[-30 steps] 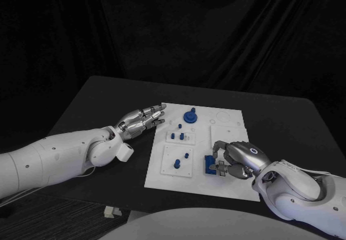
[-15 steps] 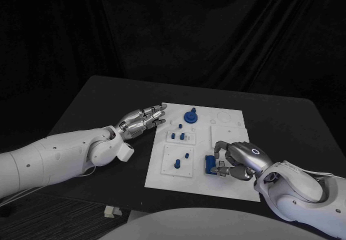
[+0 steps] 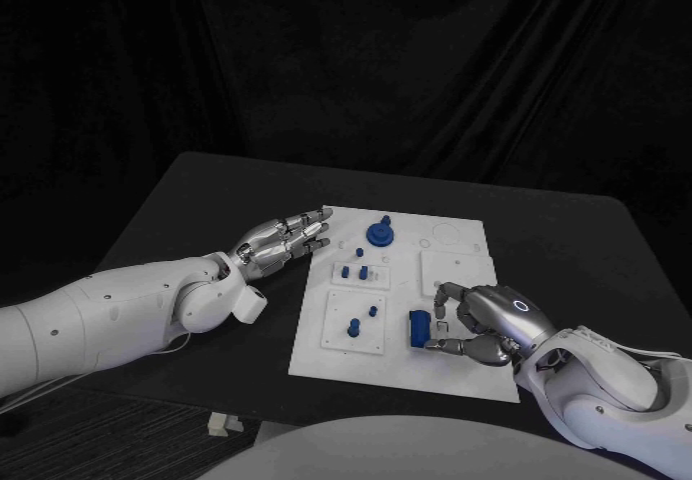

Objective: Assemble the parts on the task board

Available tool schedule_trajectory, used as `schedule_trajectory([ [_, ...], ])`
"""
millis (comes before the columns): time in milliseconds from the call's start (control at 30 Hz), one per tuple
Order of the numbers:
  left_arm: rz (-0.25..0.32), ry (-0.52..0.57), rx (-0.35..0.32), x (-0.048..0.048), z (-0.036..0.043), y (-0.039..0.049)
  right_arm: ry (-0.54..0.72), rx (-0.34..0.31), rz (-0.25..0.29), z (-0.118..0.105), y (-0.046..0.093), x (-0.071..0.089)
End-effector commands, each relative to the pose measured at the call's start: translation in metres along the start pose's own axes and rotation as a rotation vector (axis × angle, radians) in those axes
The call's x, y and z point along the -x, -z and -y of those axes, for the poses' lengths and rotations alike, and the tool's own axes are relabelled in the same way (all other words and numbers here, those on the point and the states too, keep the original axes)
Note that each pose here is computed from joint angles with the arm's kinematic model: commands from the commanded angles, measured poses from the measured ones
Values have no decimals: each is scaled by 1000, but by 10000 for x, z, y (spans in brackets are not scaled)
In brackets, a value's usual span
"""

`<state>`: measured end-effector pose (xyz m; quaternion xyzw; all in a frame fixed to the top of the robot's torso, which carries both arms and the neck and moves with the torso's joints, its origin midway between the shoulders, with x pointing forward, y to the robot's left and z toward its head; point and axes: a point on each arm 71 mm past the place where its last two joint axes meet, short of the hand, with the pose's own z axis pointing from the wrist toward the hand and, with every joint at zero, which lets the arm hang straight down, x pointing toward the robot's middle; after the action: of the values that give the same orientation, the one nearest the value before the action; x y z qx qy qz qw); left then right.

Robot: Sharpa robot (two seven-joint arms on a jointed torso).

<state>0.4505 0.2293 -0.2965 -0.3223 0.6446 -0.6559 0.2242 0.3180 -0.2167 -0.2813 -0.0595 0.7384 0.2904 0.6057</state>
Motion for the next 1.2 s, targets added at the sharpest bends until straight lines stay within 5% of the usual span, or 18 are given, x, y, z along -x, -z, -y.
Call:
schedule_trajectory([
  [33, -8, 13, -13, -13, 5, -4, -29, -7, 28, 4, 11, 20],
  [667, -9, 14, -12, -15, 0, -7, -12, -54, -69, 52, -4, -58],
  [833, -8, 13, -17, -17, 3, -8, -14, -69, -59, 74, 16, -40],
  [1067, 8, 5, -32, -9, 23, 28, -84, -150, -1, 183, 40, 251],
  [1200, 22, -1, -50, -18, 48, 60, -134, -266, -49, 306, 6, 552],
])
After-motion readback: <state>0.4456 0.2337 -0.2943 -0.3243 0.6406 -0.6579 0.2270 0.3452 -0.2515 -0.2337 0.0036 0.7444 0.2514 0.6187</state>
